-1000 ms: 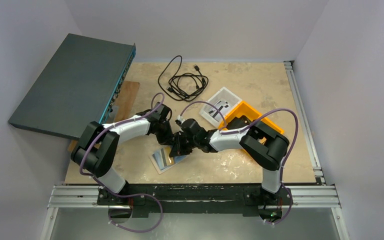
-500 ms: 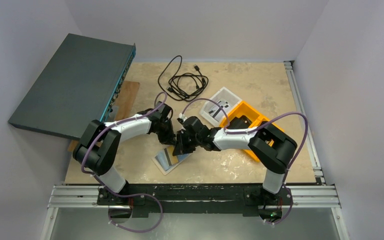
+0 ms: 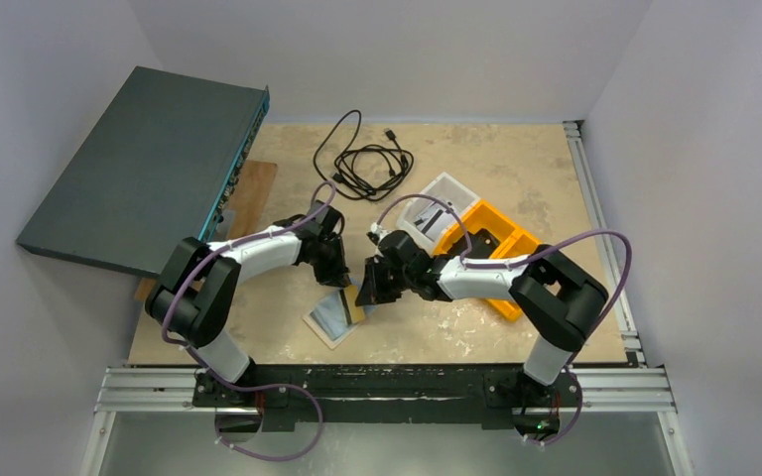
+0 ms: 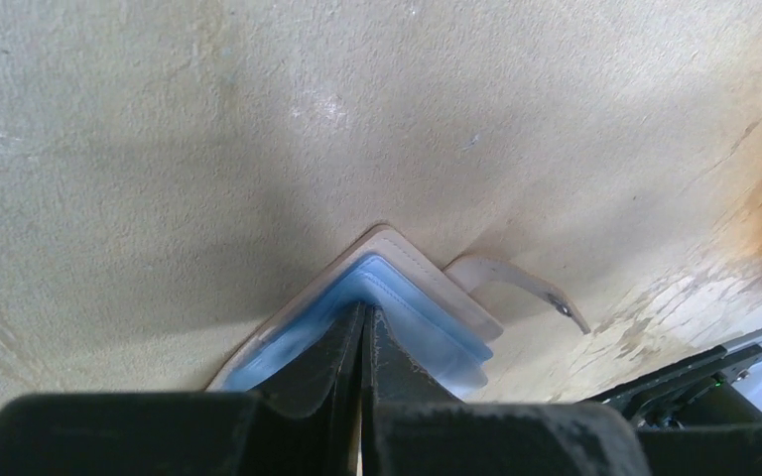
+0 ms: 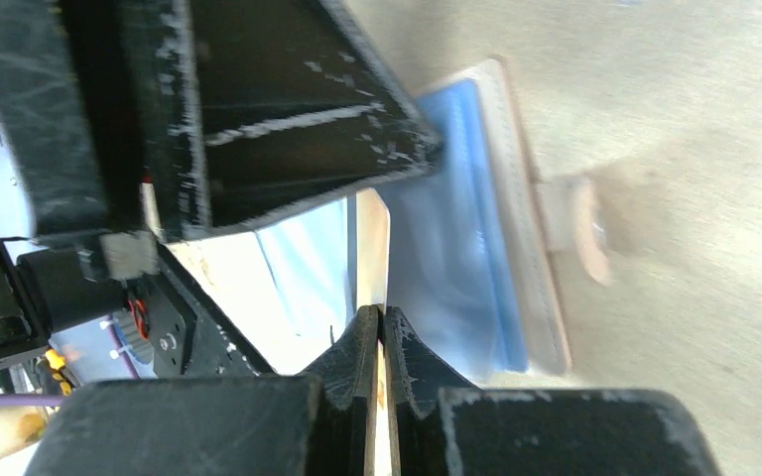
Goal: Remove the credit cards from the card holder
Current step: Remove the credit card from the card holder.
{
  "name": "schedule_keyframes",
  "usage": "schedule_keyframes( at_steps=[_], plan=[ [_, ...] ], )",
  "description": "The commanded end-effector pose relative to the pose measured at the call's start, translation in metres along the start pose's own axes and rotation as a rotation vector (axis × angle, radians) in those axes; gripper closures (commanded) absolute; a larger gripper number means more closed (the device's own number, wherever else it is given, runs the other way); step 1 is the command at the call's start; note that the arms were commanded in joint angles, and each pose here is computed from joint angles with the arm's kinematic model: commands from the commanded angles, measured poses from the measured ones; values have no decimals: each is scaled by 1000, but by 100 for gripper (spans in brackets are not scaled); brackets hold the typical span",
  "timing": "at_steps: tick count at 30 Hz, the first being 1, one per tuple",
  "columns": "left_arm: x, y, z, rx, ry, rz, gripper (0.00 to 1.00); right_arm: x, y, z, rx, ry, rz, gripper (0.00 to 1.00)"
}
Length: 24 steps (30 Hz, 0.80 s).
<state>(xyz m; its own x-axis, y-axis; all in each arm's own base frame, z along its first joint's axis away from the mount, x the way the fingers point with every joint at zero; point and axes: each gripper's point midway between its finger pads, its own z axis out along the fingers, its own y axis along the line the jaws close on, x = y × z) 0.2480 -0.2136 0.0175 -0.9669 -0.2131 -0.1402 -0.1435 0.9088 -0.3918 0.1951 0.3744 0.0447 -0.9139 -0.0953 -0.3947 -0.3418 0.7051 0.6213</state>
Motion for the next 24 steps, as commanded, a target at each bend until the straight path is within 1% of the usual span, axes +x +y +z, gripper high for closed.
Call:
schedule_keyframes(
  at_steps=[1, 5, 9, 14, 16, 20, 24],
  plan=[
    [-2, 21, 4, -95, -19, 77, 100, -13, -9, -18, -1, -56, 20, 100],
    [-8, 7, -5, -49, -37, 89, 100, -22, -7, -31, -14, -84, 32, 100],
    [-20, -12, -25, -3, -81, 103, 100, -33, 0, -47, -41, -120, 43, 100],
    [-34, -35, -57, 57, -145, 131, 96, -46, 1, -64, -31, -176, 62, 100],
    [-36, -40, -70, 68, -164, 139, 93, -49, -2, -71, -22, -195, 75, 100],
    [-38, -44, -93, 83, -210, 152, 84, -63, -11, -96, 5, -272, 124, 100],
    [-36, -49, -117, 110, -243, 175, 69, -74, -30, -123, 61, -338, 183, 100]
  ],
)
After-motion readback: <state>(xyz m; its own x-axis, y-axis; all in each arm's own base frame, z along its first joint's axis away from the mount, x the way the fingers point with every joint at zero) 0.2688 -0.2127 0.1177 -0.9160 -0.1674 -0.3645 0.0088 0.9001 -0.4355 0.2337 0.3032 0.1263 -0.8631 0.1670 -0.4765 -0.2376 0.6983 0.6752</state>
